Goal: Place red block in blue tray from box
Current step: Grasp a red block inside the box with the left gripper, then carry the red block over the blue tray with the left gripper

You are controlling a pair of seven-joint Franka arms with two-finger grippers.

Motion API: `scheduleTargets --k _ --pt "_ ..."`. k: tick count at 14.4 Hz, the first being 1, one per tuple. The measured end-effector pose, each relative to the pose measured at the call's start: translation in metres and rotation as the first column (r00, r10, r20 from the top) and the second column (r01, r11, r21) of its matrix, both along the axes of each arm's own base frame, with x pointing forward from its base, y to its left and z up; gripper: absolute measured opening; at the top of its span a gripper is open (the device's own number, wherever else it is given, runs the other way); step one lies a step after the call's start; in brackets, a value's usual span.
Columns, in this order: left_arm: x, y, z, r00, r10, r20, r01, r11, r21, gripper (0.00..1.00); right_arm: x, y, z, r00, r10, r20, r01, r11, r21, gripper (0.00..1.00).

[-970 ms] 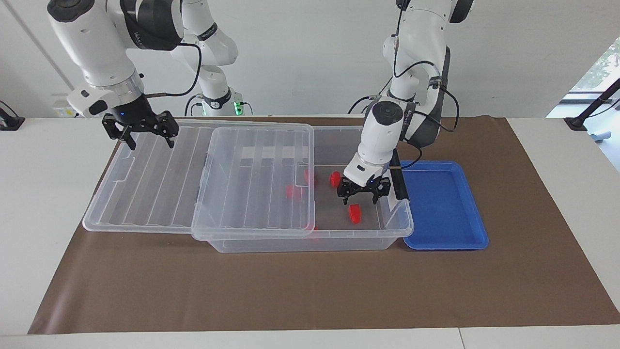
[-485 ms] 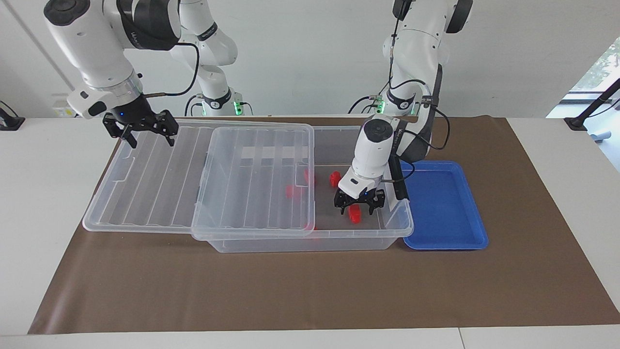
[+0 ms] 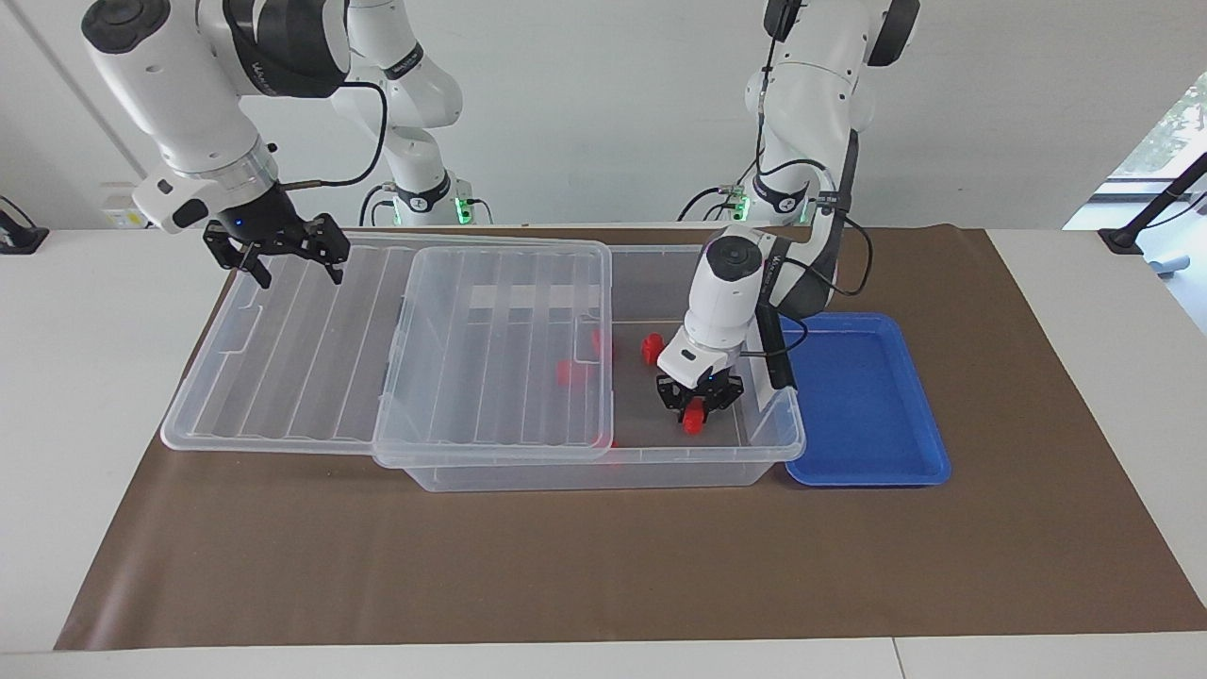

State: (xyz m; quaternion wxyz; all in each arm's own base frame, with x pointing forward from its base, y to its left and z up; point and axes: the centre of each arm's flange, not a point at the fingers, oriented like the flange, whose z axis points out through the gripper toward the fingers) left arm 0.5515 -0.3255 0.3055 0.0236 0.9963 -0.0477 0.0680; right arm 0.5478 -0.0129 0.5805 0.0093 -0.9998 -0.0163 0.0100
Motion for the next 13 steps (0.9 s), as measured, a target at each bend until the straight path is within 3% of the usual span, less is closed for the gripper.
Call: scheduleTargets --k 2,3,7,11,13 --pt "0.0 0.0 0.006 1.0 0.014 0.005 -0.014 1.0 -0.003 0.34 0.0 0.0 -0.001 1.0 0.002 -0.001 -0.002 1.0 0.0 1.0" --pt "0.0 0.001 0.015 1.0 0.016 0.011 -0.016 1.0 -0.005 0.34 0.0 0.0 -0.002 1.0 0.018 -0.003 -0.018 1.0 0.001 0.93" --pt "-0.011 0.011 0.096 0.999 0.026 0.021 -0.026 1.0 0.013 0.34 -0.002 -0.036 -0.007 0.998 0.067 -0.001 -0.067 0.998 0.003 0.45" --pt "-0.033 0.03 0.184 0.998 0.046 0.039 -0.047 0.999 0.026 0.34 -0.006 -0.133 -0.02 0.992 0.113 0.063 -0.113 0.994 -0.015 0.06" --pt "-0.038 0.051 0.213 0.997 0.065 0.049 -0.067 0.997 0.029 0.34 -0.009 -0.183 -0.041 0.989 0.132 0.072 -0.131 0.991 -0.022 0.01"
